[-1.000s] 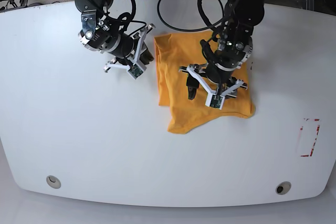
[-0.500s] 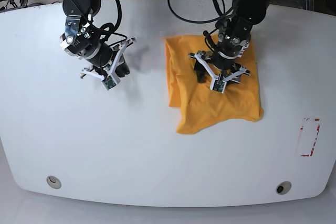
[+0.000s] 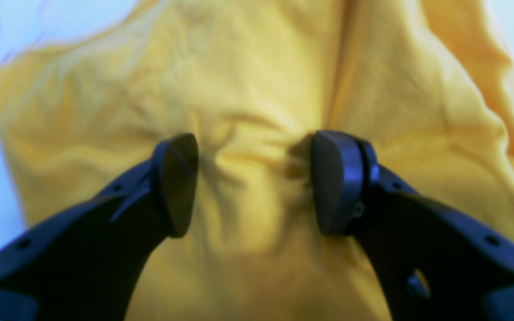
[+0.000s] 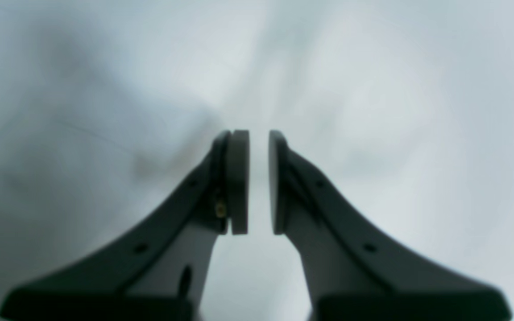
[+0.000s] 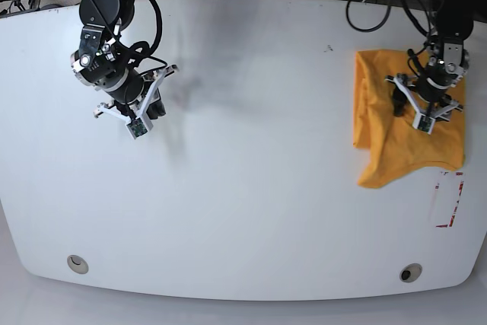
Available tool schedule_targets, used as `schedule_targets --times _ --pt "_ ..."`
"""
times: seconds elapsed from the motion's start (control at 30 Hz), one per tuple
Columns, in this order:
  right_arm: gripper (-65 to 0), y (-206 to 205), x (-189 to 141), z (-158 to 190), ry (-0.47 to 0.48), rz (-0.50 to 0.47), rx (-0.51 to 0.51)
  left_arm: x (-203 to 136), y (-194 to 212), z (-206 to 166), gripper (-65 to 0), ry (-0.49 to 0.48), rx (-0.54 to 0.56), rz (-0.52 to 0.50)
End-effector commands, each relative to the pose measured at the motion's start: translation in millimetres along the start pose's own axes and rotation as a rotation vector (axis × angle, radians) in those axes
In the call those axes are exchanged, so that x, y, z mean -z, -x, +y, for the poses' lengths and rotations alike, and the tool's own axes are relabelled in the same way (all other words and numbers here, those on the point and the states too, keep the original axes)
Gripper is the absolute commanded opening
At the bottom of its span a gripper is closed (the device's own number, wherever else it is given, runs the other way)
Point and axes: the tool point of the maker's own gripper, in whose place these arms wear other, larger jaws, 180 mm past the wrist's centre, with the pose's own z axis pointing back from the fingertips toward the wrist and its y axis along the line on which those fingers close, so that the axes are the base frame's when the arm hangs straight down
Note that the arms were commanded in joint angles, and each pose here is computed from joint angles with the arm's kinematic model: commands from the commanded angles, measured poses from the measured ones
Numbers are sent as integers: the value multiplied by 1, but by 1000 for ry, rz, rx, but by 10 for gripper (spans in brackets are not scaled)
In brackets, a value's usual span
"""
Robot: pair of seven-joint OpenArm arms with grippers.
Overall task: Fold the T-shirt properly
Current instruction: 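Drag the shirt with the left gripper to the table's edge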
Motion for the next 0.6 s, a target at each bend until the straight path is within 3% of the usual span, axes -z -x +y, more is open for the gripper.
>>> schedule_targets --times 0.0,0.1,0.2,0.33,0.57 --pt "-577 -17 -12 -2 21 -59 -33 -15 54 39 -279 -23 77 221" --pt "-577 -14 -13 0 17 -57 -31 -28 71 77 -279 -49 60 270" --pt "-577 -16 -16 3 18 -65 -35 -31 56 102 -279 -51 72 223" --pt "-577 -8 -18 9 8 -51 -31 -38 52 119 -279 -44 91 219" --pt "-579 1 -21 14 2 -38 -28 -56 -7 125 -279 -40 177 72"
